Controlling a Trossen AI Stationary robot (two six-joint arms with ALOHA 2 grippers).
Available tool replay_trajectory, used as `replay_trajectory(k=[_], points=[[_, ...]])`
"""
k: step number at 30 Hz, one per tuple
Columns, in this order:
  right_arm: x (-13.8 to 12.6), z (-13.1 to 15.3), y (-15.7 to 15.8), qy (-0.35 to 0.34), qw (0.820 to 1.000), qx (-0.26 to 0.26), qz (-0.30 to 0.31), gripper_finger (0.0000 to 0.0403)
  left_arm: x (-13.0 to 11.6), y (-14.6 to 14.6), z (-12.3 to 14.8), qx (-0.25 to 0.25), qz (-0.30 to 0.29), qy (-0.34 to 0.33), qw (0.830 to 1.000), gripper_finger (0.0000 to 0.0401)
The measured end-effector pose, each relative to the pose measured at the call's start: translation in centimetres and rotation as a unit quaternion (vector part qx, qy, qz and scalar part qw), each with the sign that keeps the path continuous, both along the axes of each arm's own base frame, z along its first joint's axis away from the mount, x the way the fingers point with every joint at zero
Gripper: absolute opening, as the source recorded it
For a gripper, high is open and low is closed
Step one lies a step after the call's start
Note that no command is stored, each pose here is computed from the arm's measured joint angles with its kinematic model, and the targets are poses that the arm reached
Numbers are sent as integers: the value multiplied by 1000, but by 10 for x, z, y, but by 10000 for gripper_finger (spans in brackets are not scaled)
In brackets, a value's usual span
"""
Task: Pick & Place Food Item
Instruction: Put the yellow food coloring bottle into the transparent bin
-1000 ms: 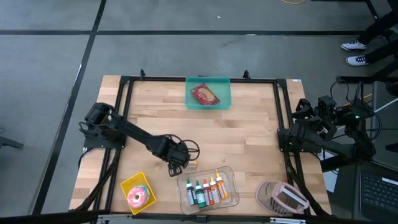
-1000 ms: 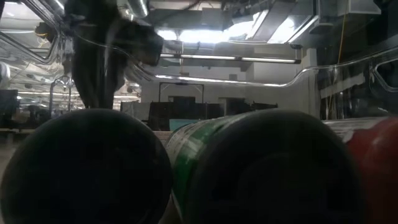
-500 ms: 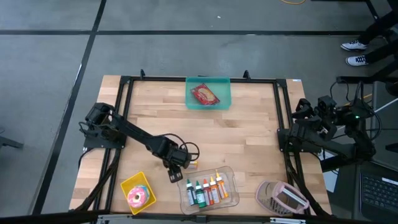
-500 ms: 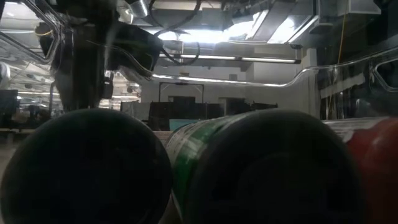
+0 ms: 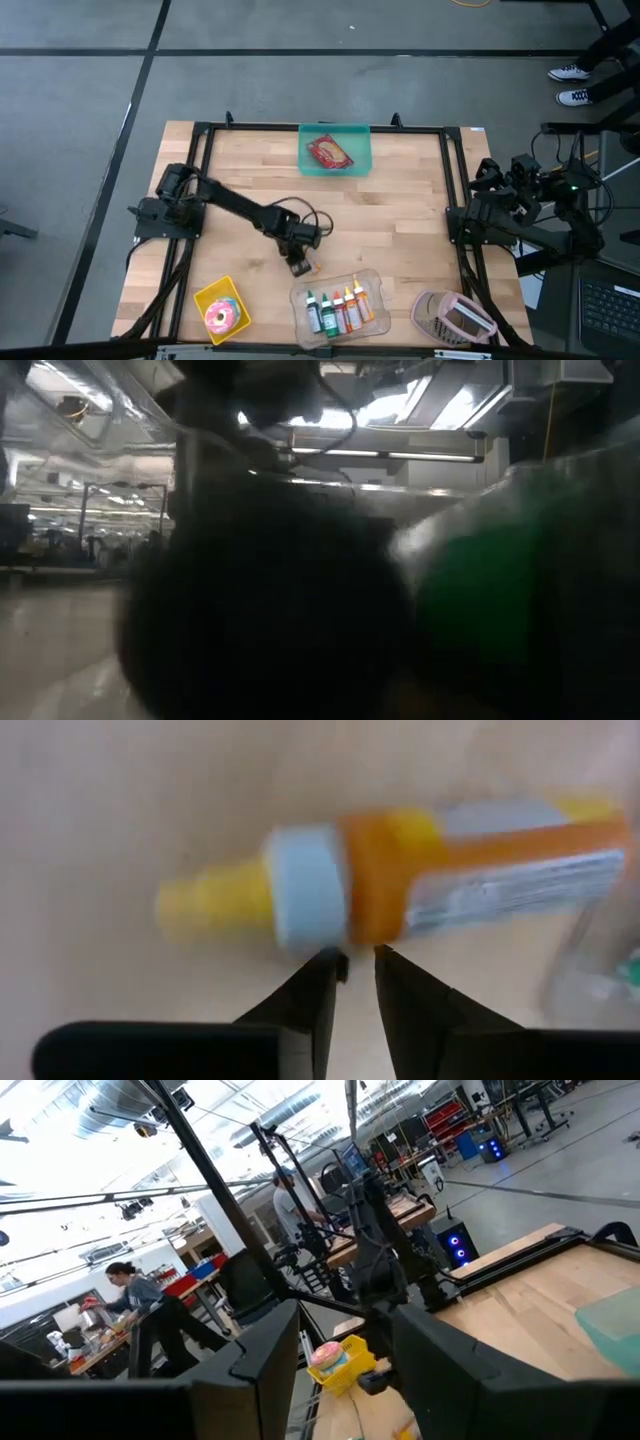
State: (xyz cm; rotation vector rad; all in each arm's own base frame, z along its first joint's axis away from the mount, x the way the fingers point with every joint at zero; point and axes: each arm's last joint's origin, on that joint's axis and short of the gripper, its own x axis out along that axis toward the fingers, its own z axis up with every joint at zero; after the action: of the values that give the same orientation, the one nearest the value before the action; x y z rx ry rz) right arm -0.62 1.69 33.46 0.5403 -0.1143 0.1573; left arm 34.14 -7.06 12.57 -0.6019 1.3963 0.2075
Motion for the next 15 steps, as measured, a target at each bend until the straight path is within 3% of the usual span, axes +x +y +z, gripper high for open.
replay_trajectory(k=[11, 15], points=[[0, 0, 0, 2, 1000, 1, 0, 165, 25, 51, 15, 35, 5, -56, 998, 67], [0, 0, 0, 3, 1000, 5, 1, 165, 38, 60, 29, 16, -1, -103, 995, 63]])
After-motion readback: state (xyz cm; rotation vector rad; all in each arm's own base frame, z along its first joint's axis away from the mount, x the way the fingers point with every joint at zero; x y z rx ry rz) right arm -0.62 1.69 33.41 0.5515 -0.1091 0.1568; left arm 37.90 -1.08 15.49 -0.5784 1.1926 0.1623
